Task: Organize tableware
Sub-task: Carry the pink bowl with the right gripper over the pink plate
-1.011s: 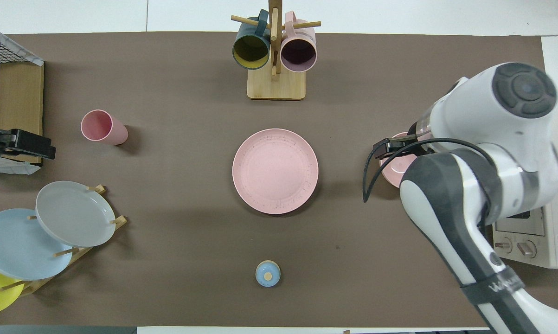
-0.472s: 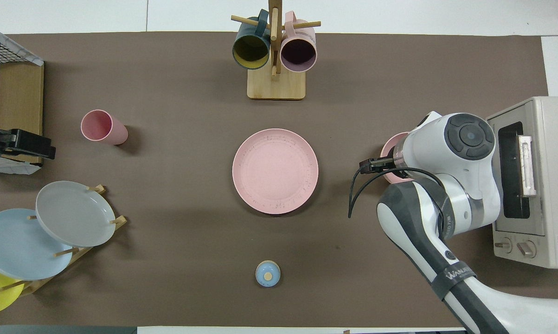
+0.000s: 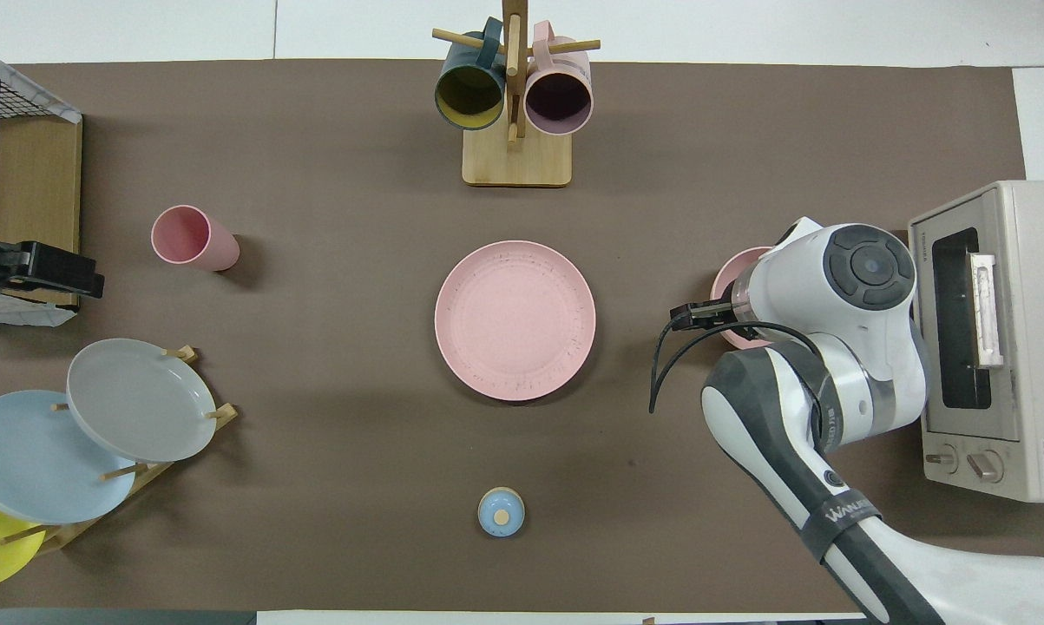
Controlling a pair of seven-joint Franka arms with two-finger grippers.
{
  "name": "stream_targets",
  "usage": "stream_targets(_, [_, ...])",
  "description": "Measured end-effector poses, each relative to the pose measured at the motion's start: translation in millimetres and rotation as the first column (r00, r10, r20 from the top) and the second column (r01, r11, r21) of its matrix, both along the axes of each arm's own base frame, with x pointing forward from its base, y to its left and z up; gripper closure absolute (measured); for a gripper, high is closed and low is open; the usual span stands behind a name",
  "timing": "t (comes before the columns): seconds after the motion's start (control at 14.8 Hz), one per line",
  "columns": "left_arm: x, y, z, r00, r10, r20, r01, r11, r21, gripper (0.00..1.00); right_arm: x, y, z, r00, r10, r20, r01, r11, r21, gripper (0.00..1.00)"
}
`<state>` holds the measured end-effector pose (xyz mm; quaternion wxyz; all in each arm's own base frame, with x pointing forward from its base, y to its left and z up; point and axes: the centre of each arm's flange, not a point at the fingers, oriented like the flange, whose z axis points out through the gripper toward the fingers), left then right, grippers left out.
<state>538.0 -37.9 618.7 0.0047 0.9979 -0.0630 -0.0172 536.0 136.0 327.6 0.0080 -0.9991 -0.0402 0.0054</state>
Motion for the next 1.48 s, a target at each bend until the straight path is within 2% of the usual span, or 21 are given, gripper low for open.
stream_targets(0.07, [0.0,0.0,0.0,1.000,0.000,0.000,0.000,1.000,0.000,0.00,0.6,0.1,-2.2,1.000,0.008,0.002,-0.008,1.000,-0.003,0.36])
stream_targets(0.13, [0.0,0.0,0.0,1.000,0.000,0.000,0.000,1.000,0.000,0.00,1.1,0.0,-2.8,1.000,0.020,0.006,-0.019,1.000,-0.010,0.40])
stream_targets(0.34, [0.0,0.0,0.0,1.000,0.000,0.000,0.000,1.000,0.000,0.00,1.8,2.1,-1.1,0.999,0.047,0.012,-0.047,0.998,-0.032,0.72])
stream_targets(0.4, [0.0,0.0,0.0,1.000,0.000,0.000,0.000,1.000,0.000,0.00,2.3,6.1,1.9,0.998,0.057,0.008,-0.057,0.998,-0.036,0.80])
stream_targets(0.47, [0.0,0.0,0.0,1.000,0.000,0.000,0.000,1.000,0.000,0.00,4.6,11.3,9.3,0.998,0.069,0.002,-0.069,0.997,-0.044,0.94])
stream_targets(0.74, [0.0,0.0,0.0,1.000,0.000,0.000,0.000,1.000,0.000,0.00,20.3,64.0,67.2,0.995,0.100,-0.024,-0.101,0.993,-0.057,0.95])
stream_targets(1.01, [0.0,0.0,0.0,1.000,0.000,0.000,0.000,1.000,0.000,0.00,20.0,183.6,116.2,0.999,-0.011,-0.039,0.008,0.997,-0.078,0.95])
stream_targets(1.15, [0.0,0.0,0.0,1.000,0.000,0.000,0.000,1.000,0.000,0.00,7.4,256.9,107.7,0.999,-0.038,-0.024,0.036,0.995,-0.090,0.95])
stream_targets(1.28, [0.0,0.0,0.0,1.000,0.000,0.000,0.000,1.000,0.000,0.00,-10.0,319.2,82.2,0.999,-0.052,0.000,0.052,0.994,-0.094,0.95])
stream_targets(1.48, [0.4,-4.1,-2.7,1.000,0.020,0.008,-0.020,1.000,0.000,0.00,-5.7,341.1,64.3,0.997,-0.067,0.034,0.069,0.996,-0.063,0.95])
